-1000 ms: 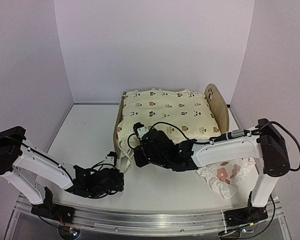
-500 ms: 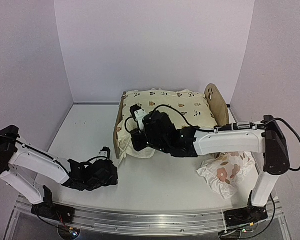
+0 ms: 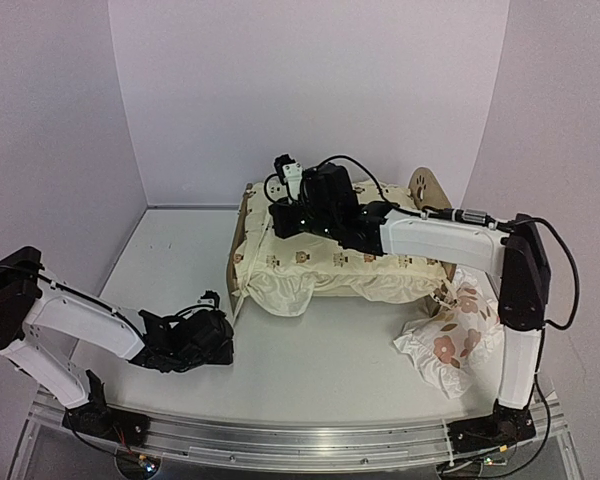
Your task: Set up the pet bed
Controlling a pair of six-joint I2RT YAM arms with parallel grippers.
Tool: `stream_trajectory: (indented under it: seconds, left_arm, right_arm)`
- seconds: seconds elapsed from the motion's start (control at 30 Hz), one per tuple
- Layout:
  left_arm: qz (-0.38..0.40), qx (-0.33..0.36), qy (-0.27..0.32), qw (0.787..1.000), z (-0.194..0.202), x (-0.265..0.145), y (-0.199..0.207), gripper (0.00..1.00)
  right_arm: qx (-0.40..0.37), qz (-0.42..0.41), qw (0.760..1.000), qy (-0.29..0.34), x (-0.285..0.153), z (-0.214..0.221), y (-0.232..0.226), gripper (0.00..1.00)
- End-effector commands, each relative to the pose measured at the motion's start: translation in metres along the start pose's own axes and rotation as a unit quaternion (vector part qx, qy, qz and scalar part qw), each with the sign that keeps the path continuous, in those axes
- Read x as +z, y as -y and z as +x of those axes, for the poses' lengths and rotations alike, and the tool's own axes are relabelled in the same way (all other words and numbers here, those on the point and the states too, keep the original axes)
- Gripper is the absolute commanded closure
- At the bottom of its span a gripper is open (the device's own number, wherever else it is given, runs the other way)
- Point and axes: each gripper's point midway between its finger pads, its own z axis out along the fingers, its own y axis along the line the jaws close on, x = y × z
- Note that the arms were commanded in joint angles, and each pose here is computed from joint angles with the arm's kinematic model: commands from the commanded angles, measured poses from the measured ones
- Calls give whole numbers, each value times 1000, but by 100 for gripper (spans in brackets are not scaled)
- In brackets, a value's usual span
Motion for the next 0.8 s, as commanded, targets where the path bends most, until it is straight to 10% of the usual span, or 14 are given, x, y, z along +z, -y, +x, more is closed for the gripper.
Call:
stream_trajectory:
  seconds: [0.0, 0.77]
  left_arm:
    - [-27, -4, -15, 1000, 1, -4, -11, 100]
    - [-13, 6, -29, 999, -10, 10, 4, 99]
  right_arm:
    - [6, -12, 1000, 25, 15, -30, 16, 100]
    - [35, -33, 999, 18, 7, -58, 42, 100]
